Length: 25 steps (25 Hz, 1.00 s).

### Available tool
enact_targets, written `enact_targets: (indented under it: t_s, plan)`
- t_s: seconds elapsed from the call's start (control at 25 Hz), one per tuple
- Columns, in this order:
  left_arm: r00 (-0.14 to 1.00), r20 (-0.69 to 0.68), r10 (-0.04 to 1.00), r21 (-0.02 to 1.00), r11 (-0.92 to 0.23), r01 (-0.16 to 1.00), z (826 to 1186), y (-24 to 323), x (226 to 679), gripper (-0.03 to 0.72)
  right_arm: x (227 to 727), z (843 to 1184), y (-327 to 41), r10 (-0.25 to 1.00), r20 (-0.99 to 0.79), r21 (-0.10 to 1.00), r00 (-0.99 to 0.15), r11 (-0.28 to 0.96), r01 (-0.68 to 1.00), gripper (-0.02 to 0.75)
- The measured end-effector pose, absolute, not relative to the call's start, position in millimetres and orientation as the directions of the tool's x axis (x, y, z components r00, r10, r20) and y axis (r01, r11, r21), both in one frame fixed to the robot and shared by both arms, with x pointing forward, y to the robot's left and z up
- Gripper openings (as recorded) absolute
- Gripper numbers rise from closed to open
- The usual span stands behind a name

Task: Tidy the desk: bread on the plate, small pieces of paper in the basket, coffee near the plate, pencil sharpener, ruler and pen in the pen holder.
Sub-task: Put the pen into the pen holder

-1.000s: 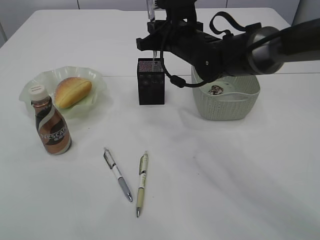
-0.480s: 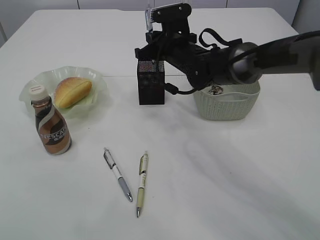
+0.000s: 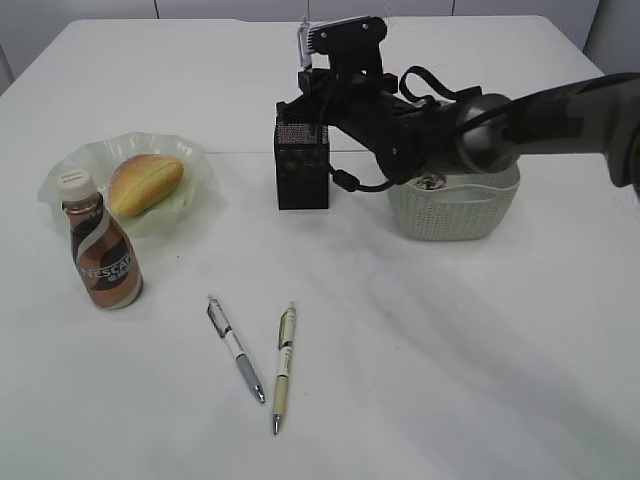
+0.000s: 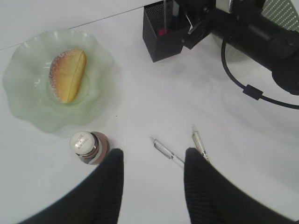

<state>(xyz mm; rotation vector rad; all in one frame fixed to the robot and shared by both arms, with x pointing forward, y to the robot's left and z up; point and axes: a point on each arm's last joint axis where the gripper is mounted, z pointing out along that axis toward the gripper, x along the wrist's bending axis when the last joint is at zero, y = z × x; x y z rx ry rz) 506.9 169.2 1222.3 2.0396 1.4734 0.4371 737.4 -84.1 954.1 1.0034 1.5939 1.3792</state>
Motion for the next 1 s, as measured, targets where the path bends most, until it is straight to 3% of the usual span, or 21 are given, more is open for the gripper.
enact_targets:
  t_s: [1.0]
  plan:
    - [0.336, -0.07, 0.939, 0.624, -0.222, 0.749, 1222.3, 169.2, 506.9, 0.311, 742.7, 940.1, -81.9, 0.914, -0.081, 0.98, -0.396, 0.147, 0.138, 0.092]
